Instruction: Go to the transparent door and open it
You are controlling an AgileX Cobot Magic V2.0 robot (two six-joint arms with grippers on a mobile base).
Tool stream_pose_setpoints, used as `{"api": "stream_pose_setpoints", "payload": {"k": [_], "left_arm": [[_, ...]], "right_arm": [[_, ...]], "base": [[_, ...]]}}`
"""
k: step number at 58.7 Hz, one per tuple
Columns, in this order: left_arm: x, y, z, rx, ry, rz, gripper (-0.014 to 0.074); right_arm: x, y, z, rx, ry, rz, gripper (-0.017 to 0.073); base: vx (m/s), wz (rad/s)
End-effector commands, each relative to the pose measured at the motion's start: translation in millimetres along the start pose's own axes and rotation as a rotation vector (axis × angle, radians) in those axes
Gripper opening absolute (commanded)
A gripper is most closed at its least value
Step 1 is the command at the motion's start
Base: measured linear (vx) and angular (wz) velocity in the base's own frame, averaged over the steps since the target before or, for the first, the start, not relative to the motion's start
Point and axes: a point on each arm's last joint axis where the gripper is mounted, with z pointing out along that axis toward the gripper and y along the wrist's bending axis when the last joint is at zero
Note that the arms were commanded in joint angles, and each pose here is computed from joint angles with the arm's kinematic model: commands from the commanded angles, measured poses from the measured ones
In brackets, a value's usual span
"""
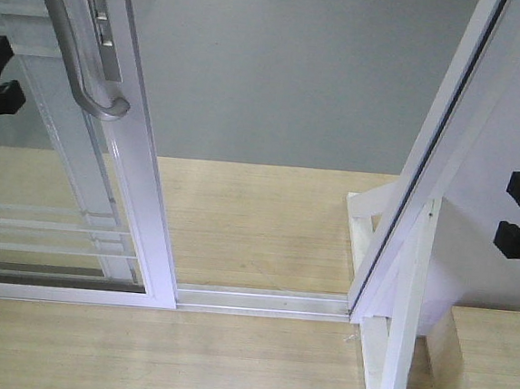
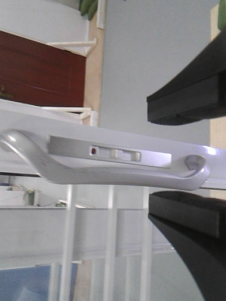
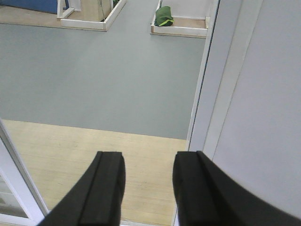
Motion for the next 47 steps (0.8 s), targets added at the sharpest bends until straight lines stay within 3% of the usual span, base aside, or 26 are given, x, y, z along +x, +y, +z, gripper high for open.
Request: {"api": "stream_pose_setpoints", "payload": {"k": [1, 14, 29, 33, 40, 45, 47], "left_arm": [[-27, -1.8, -21, 0.015, -0.145, -0.013, 0.044], [-48, -2.5, -60, 0.039, -0.247, -0.023, 0.044], [-54, -2.2, -71, 0.043, -0.303, -0.024, 0.0418], [-51, -1.9, -76, 0.046, -0.3, -0.016, 0.0358], [-47, -1.9, -94, 0.065, -0.329, -0.003, 0.0151], [-42, -2.0, -112, 0.079, -0.366, 0.054, -0.0006], [-38, -1.6, -119, 0.082, -0.375, 0.079, -0.0009]], "right_arm": [[-17, -1.7, -4, 0.014, -0.107, -0.007, 0.0333], [-17, -1.7, -4, 0.014, -0.107, -0.007, 0.0333], [-17, -1.7, -4, 0.014, -0.107, -0.007, 0.0333], [-17, -1.7, -4, 0.014, -0.107, -0.007, 0.0333], [-17, -1.7, -4, 0.014, -0.108, -0.007, 0.0333], [-17, -1.7, -4, 0.014, -0.108, -0.007, 0.0333], [-17, -1.7, -4, 0.014, -0.108, -0.007, 0.0333]], "base": [[0.0, 0.0], [0.0, 0.0], [0.0, 0.0], [0.0, 0.0], [0.0, 0.0], [0.0, 0.0], [0.0, 0.0]]}}
